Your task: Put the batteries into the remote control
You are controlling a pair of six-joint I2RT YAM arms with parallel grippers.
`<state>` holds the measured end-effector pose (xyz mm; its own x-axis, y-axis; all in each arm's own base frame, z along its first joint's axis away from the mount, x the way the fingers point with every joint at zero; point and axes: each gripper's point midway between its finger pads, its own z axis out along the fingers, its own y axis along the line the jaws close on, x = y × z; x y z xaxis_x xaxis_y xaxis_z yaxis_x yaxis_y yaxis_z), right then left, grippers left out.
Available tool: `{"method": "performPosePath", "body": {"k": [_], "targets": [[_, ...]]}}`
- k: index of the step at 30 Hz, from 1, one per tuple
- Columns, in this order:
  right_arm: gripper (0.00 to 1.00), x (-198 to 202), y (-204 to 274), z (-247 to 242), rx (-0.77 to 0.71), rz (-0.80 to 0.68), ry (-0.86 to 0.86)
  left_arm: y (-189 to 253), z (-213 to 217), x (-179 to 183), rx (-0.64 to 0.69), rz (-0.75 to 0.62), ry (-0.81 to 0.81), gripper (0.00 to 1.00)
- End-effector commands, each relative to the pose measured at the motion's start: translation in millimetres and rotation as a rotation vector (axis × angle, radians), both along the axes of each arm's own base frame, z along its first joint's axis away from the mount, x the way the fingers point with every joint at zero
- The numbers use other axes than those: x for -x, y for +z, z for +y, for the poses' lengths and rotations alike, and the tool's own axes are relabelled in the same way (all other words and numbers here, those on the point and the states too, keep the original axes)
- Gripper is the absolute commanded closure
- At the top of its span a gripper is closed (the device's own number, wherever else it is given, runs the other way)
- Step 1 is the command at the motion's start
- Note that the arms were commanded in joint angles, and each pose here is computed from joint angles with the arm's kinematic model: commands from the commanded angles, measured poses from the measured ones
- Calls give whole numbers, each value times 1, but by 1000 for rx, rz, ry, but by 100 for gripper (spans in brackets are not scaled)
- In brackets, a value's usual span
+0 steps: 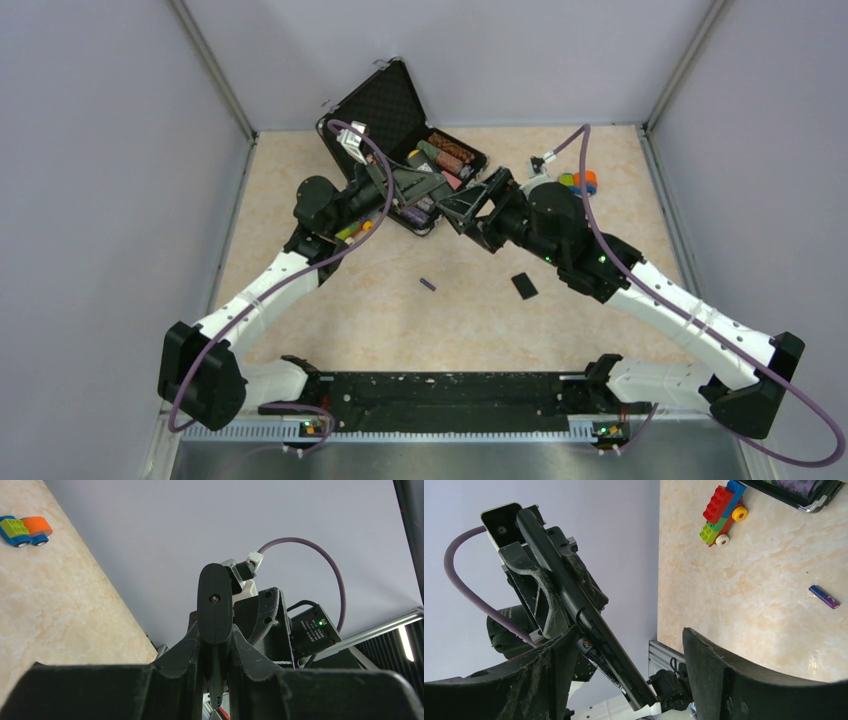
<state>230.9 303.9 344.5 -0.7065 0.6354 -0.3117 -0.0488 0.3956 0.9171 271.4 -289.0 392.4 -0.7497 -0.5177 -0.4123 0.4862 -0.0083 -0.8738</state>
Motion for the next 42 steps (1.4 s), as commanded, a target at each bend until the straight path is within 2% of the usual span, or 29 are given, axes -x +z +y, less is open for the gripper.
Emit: {"method": "performPosePath", "body": {"k": [1,13,34,36,40,42], "targets": [[28,2,14,0,-59,-22,11,34,6,11,69,-114,6,100],[41,9,1,-3,-98,25,18,47,13,11,125,-123,42,100],[46,13,-25,-13,-80,75,-11,56,22,10,158,-84,72,100],[43,13,-23,-14,-83,69,-11,54,22,9,142,-84,84,100],[16,14,-1,-17,-91,5,-8,41,24,3,66,-85,129,100],[8,14,13,-22,-76,-38,-8,25,26,-4,-21,-70,172,100]]}}
